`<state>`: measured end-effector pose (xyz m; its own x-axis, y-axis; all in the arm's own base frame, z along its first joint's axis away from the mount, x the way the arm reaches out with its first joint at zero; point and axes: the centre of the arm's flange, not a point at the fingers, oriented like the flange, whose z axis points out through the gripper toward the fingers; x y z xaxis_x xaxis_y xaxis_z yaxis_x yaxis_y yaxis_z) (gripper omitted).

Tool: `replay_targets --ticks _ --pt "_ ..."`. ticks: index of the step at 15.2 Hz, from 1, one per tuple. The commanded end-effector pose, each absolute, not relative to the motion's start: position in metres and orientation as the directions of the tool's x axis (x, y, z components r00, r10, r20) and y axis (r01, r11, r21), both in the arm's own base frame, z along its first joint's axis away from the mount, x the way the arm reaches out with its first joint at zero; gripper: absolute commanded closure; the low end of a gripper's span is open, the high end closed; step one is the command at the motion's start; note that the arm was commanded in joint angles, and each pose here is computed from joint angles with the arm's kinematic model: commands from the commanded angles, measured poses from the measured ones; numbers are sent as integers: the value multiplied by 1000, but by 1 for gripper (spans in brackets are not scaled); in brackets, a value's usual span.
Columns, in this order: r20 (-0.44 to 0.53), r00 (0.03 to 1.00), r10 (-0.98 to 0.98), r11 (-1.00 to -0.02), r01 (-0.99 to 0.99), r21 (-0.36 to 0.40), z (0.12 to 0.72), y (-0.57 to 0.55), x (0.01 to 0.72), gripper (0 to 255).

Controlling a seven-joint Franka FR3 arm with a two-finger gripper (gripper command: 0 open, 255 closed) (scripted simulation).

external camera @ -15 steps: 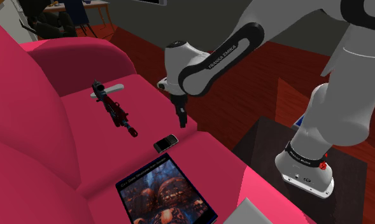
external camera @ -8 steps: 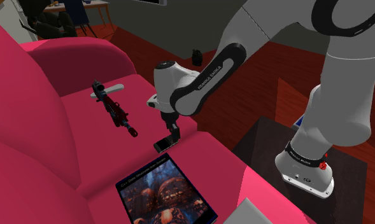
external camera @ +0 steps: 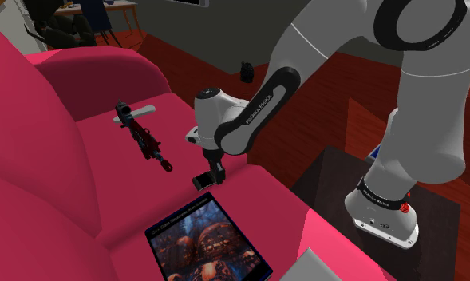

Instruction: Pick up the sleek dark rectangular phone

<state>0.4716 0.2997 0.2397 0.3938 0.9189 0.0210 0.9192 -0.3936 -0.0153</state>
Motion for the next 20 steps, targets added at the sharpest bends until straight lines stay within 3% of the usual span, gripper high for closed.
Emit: replay_targets --ticks 1,9,20 --pt "21 394 919 -393 919 -15 239 300 472 255" --pt "21 394 919 -394 919 -15 239 300 472 255" --pt "21 394 919 -394 919 -15 297 300 472 255"
